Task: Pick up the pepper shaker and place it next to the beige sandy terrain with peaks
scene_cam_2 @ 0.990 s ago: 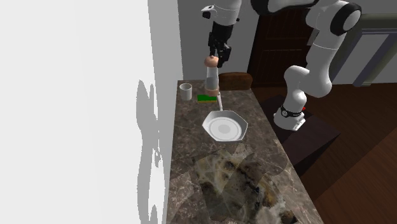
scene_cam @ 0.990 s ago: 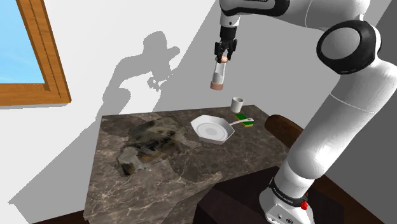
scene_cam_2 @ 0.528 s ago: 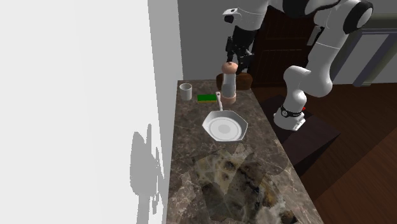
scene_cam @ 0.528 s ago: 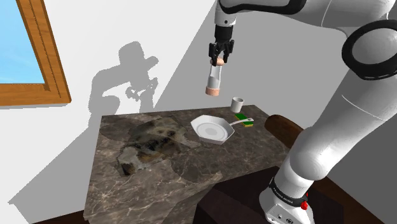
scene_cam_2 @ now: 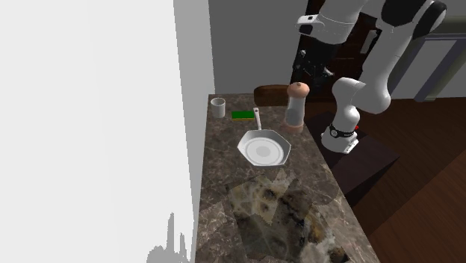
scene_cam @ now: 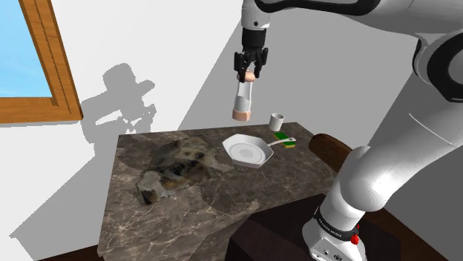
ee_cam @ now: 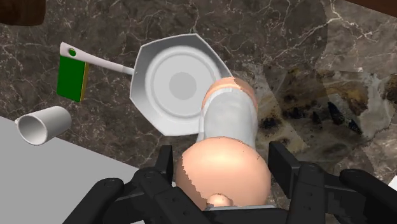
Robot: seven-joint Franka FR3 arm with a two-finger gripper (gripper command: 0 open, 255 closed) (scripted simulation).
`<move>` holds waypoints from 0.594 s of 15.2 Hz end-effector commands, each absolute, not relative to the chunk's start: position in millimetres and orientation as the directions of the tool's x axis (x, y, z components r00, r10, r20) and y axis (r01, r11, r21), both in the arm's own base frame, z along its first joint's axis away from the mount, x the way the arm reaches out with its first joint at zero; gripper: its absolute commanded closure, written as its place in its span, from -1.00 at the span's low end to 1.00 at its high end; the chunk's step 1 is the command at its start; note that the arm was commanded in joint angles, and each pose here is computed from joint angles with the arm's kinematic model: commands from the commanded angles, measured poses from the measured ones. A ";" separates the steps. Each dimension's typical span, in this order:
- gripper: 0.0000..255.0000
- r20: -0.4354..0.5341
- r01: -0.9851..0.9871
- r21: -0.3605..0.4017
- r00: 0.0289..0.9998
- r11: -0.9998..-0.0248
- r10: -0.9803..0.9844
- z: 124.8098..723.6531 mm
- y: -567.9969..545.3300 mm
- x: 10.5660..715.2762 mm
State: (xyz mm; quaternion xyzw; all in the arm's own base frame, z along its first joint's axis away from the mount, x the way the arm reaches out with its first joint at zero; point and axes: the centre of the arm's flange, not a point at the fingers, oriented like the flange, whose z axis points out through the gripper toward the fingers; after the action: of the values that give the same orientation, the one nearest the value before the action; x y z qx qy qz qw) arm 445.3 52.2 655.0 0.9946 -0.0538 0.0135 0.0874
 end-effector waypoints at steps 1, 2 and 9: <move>1.00 0.036 -0.111 0.173 0.994 -0.979 -0.106 655.9 77.3 438.4; 1.00 0.036 -0.111 0.173 0.994 -0.979 -0.106 655.9 89.7 434.0; 1.00 0.036 -0.111 0.173 0.994 -0.979 -0.106 656.2 176.8 402.8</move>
State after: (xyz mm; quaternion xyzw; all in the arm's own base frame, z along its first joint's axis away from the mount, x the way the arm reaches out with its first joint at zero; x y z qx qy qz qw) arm 408.0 166.9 653.6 0.9946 -0.0538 0.0134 0.0875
